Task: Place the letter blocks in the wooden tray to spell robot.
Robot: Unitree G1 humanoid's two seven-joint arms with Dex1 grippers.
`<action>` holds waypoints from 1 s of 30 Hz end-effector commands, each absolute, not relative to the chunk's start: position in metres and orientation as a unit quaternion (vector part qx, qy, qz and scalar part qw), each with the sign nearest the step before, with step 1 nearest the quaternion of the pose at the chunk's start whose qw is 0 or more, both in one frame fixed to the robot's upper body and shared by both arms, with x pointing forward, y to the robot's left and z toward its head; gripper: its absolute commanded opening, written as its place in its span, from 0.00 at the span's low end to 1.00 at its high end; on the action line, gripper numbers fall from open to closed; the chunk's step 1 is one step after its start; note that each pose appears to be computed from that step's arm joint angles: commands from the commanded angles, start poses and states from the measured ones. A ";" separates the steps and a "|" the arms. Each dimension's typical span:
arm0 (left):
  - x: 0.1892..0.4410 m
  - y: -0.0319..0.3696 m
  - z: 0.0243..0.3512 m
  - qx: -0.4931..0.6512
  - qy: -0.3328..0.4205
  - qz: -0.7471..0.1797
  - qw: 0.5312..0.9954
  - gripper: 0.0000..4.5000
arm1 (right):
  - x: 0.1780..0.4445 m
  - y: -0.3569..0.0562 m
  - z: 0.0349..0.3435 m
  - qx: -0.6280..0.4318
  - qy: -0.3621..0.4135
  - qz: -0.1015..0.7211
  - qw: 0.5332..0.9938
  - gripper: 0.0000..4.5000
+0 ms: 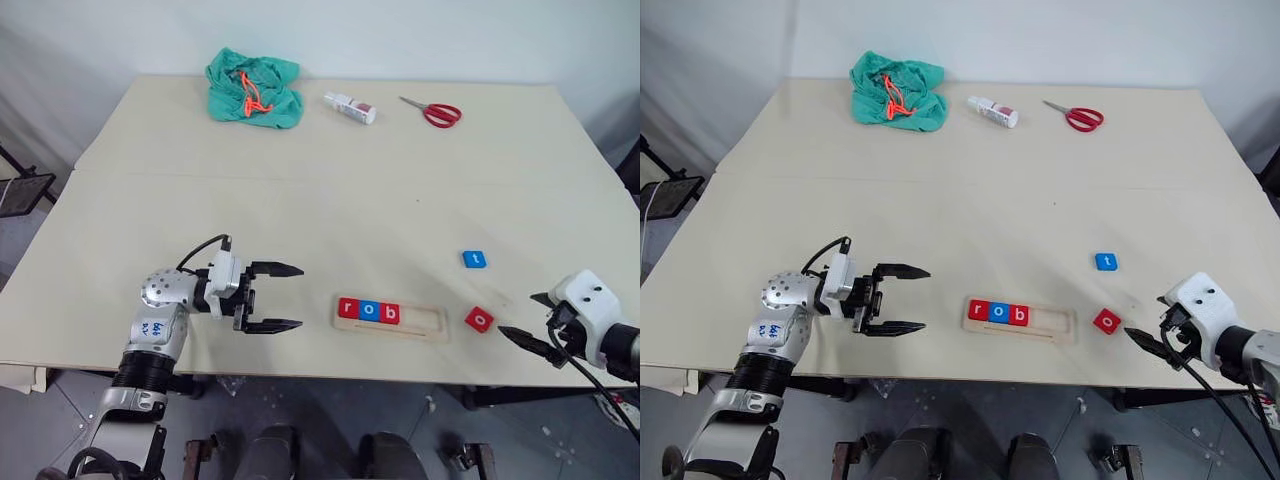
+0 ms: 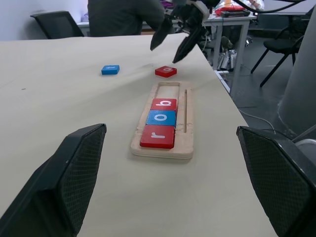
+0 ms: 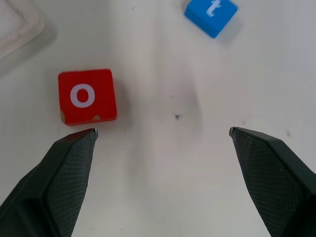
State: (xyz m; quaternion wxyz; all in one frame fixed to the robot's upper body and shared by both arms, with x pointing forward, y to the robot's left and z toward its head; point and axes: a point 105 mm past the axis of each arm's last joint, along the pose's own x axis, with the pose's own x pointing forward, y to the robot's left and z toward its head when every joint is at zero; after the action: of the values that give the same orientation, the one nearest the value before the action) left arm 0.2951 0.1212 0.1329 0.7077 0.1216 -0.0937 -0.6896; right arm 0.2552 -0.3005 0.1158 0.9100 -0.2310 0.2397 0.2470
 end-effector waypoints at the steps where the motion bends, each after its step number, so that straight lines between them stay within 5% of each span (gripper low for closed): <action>1: 0.293 0.123 0.140 0.133 -0.107 -0.683 0.710 1.00 | 0.258 -0.299 0.116 -0.253 0.239 0.263 0.900 0.99; 16: 0.291 0.124 0.140 0.133 -0.106 -0.682 0.711 1.00 | 0.271 -0.274 0.124 -0.259 0.211 0.317 0.888 0.99; 30: 0.291 0.124 0.141 0.135 -0.106 -0.683 0.710 1.00 | 0.286 -0.271 0.114 -0.309 0.206 0.423 0.826 0.99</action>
State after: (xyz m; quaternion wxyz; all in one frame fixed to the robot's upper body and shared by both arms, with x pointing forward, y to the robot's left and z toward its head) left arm 0.2921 0.1223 0.1347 0.7105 0.1292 -0.0941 -0.6854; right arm 0.2854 -0.2693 0.1134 0.8350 -0.2981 0.2056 0.4144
